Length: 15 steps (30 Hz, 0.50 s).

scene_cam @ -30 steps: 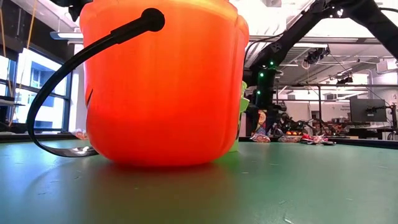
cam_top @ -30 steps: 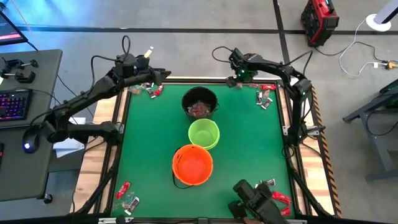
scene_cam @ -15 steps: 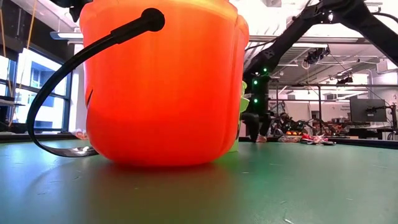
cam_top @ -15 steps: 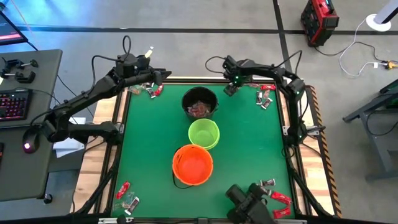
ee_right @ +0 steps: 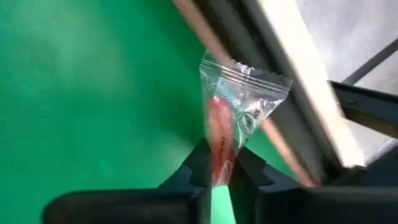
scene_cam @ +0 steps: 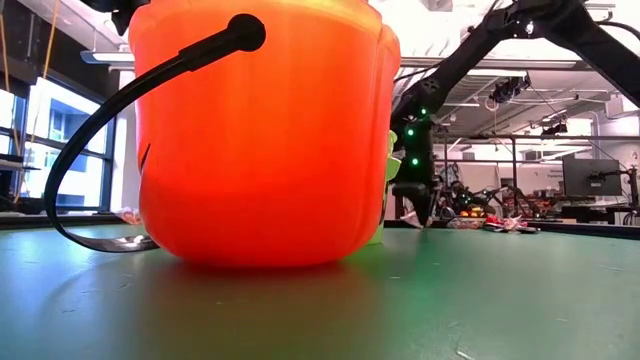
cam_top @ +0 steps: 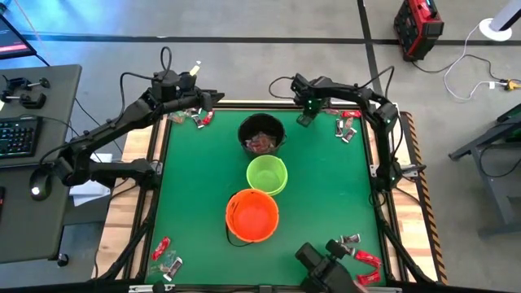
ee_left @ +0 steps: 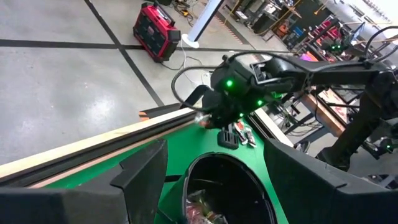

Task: Sort candy by brand, put in halloween buckets
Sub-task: Put the orange gummy into the black bucket

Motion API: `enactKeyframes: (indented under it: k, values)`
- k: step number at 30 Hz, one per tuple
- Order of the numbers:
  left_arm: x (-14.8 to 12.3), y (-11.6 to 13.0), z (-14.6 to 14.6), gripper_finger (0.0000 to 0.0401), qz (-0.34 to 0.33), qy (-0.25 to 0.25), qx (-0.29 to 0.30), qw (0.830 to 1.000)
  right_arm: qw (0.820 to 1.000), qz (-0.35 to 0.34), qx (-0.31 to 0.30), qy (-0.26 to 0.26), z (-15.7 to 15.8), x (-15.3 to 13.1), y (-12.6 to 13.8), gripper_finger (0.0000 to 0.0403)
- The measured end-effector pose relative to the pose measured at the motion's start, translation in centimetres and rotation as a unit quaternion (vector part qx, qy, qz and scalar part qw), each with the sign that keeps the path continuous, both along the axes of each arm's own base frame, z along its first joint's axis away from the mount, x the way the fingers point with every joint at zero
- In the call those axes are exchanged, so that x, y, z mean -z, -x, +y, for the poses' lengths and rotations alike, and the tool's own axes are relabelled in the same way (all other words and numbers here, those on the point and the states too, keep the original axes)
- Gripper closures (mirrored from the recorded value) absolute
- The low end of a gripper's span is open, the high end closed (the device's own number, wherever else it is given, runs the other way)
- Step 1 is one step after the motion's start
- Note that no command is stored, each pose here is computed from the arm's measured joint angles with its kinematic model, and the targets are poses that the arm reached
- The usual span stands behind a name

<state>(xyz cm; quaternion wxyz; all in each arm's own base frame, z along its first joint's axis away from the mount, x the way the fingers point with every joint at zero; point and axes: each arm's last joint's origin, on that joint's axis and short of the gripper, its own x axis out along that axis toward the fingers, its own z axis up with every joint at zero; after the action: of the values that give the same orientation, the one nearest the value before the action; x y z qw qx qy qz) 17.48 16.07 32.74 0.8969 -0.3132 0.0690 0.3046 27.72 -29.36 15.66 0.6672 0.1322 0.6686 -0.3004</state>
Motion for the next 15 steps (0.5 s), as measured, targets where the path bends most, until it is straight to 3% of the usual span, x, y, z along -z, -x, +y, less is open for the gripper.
enactKeyframes:
  k: [5, 8, 11, 15]
  values:
    - [0.0, 0.0, 0.0, 0.0144, 0.001, -0.001, -0.002, 1.0, 0.998, -0.059, 0.021, 0.024, -0.2, -3.8, 0.8, 0.0373]
    - [0.0, 0.0, 0.0, 0.0144, 0.002, -0.002, -0.006, 1.0, 0.987, -0.155, 0.029, 0.023, 0.2, -7.1, 1.1, 0.0371]
    - [0.0, 0.1, 0.1, 0.0144, 0.005, -0.005, -0.018, 1.0, 0.962, -0.273, 0.008, -0.007, 1.4, -10.2, 0.5, 0.0382]
    - [0.0, 0.1, 0.1, 0.0144, 0.007, -0.007, -0.028, 1.0, 0.914, -0.397, -0.065, -0.053, 4.0, -13.4, -1.3, 0.0396]
